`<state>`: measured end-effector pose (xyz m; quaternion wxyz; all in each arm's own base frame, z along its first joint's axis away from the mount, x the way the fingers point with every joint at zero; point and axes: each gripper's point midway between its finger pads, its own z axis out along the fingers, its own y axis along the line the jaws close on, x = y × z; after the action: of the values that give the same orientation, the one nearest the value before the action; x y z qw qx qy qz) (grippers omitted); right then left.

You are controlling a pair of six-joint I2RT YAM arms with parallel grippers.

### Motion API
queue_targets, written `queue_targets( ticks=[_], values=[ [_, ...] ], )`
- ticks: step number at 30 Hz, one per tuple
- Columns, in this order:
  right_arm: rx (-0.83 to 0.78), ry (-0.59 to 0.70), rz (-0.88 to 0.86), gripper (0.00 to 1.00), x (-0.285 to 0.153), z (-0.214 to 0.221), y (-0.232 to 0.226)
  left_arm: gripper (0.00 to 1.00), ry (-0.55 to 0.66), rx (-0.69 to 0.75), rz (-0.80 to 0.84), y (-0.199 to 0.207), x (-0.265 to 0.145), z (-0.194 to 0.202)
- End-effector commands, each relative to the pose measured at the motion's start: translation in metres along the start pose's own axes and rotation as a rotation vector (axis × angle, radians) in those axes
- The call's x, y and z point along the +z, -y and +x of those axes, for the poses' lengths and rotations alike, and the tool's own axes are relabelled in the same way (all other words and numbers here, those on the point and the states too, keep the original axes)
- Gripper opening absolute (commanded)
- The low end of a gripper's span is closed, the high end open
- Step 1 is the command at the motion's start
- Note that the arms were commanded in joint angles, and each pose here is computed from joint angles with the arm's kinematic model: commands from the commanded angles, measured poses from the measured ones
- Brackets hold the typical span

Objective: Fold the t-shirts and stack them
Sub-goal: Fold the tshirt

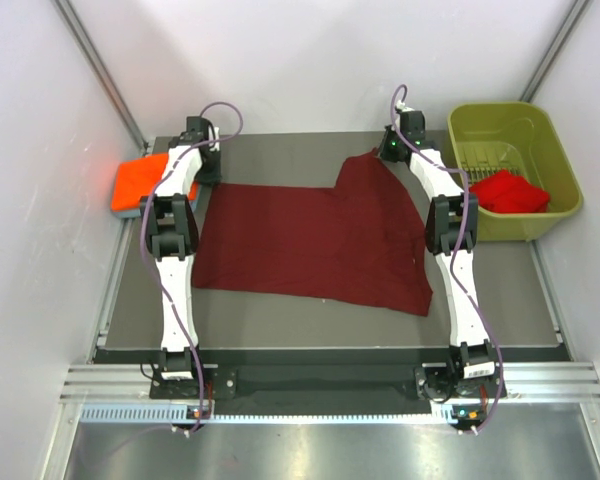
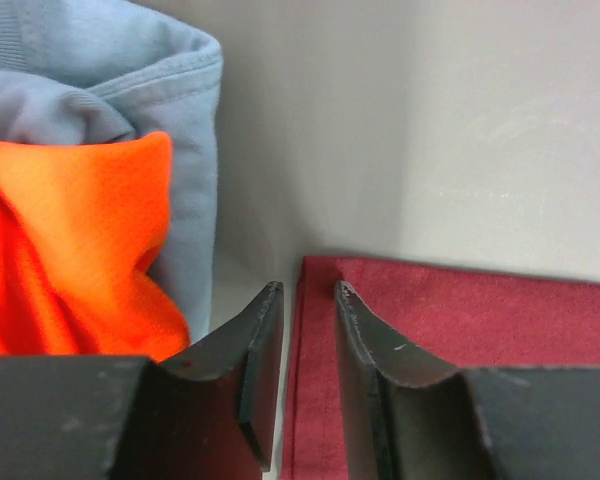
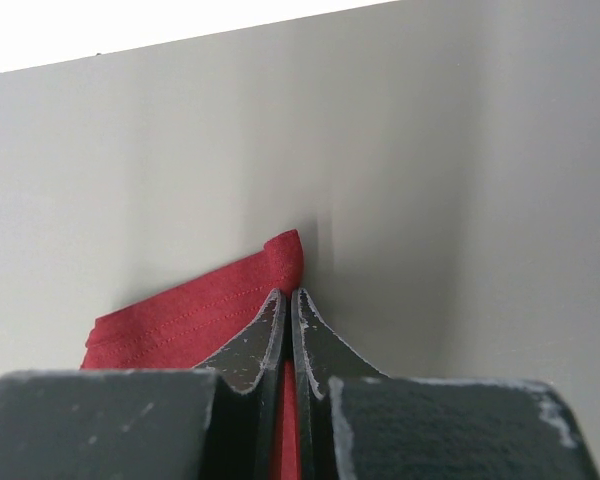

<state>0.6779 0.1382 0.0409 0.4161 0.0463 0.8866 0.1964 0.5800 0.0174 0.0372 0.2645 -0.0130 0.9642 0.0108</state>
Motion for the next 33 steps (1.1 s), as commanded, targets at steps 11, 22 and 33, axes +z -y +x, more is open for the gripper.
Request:
queue_targets(
  ticks=[11, 22, 33],
  values=[
    [-0.087, 0.132, 0.012, 0.0, -0.037, -0.062, -0.018, 0.0, 0.05, -0.001, 0.055, 0.008, -0.008, -0.017],
    [-0.146, 0.19, -0.006, 0.0, -0.113, -0.109, -0.046, 0.0, 0.175, -0.006, 0.038, 0.001, -0.083, -0.053],
    [-0.141, 0.145, -0.018, 0.0, -0.152, -0.104, -0.057, 0.0, 0.193, -0.044, 0.106, -0.014, -0.117, -0.05]
  ],
)
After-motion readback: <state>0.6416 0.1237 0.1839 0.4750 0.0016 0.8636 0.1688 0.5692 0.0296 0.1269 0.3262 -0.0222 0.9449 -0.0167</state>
